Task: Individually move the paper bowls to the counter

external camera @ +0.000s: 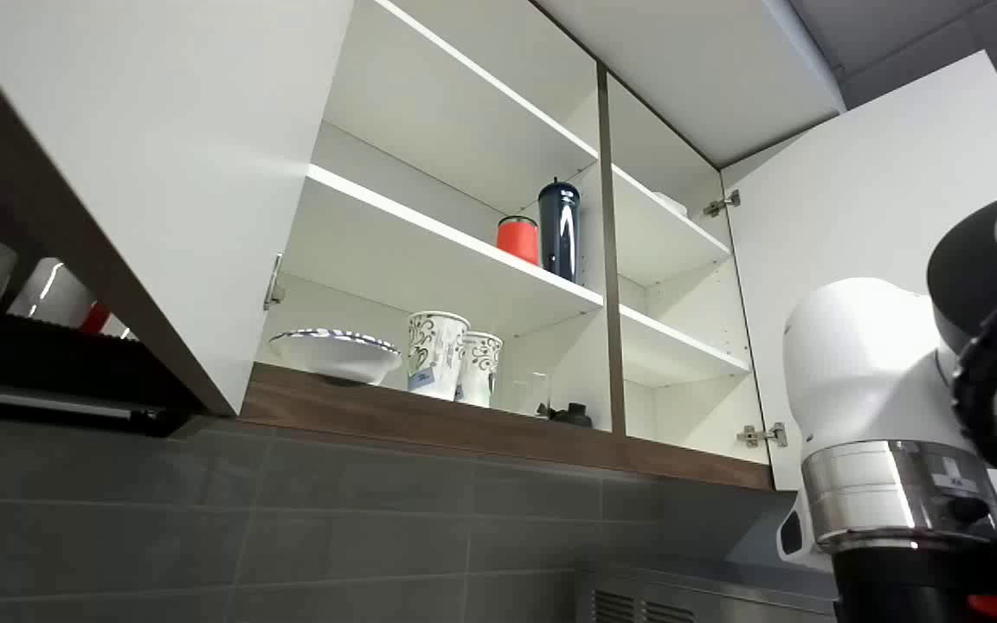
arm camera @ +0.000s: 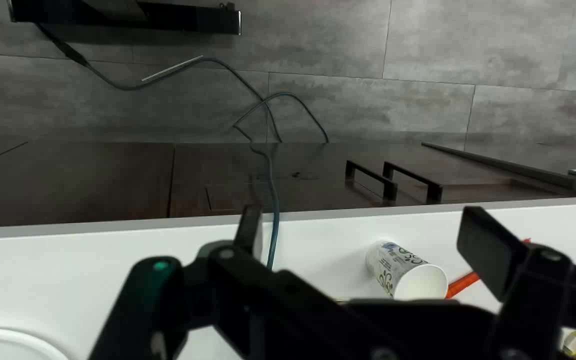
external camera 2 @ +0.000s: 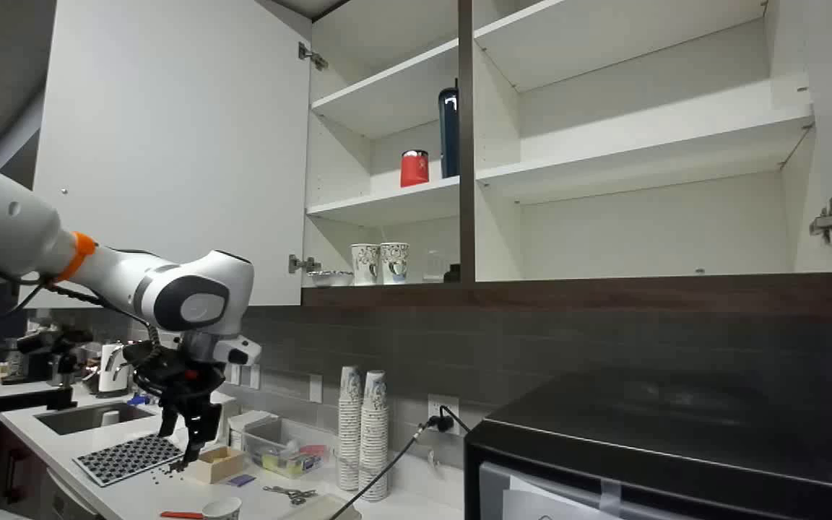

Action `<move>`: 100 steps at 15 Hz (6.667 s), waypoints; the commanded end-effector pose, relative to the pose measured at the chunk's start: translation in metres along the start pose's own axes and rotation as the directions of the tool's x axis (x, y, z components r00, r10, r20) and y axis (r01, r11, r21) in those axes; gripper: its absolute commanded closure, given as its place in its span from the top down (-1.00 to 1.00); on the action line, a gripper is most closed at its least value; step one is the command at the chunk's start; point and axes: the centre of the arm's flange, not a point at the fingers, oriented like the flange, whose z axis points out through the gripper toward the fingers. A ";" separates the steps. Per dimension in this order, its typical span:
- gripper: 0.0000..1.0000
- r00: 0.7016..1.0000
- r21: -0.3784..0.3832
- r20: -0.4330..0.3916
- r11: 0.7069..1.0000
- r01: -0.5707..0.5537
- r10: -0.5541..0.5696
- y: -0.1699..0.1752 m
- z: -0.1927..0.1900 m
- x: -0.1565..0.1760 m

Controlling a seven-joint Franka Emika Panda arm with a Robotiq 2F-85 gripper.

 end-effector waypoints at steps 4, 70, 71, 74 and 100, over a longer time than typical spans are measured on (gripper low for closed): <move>1.00 1.000 0.000 0.000 1.000 0.000 0.000 0.000 0.000 0.000; 1.00 0.577 0.320 -0.615 0.839 -0.440 0.537 -0.183 -0.304 0.261; 0.97 0.572 0.329 -0.610 0.832 -0.448 0.549 -0.184 -0.305 0.262; 0.39 0.559 0.348 -0.599 0.815 -0.463 0.573 -0.186 -0.306 0.266; -0.03 0.548 0.304 -0.612 0.809 -0.503 0.571 -0.186 -0.304 0.278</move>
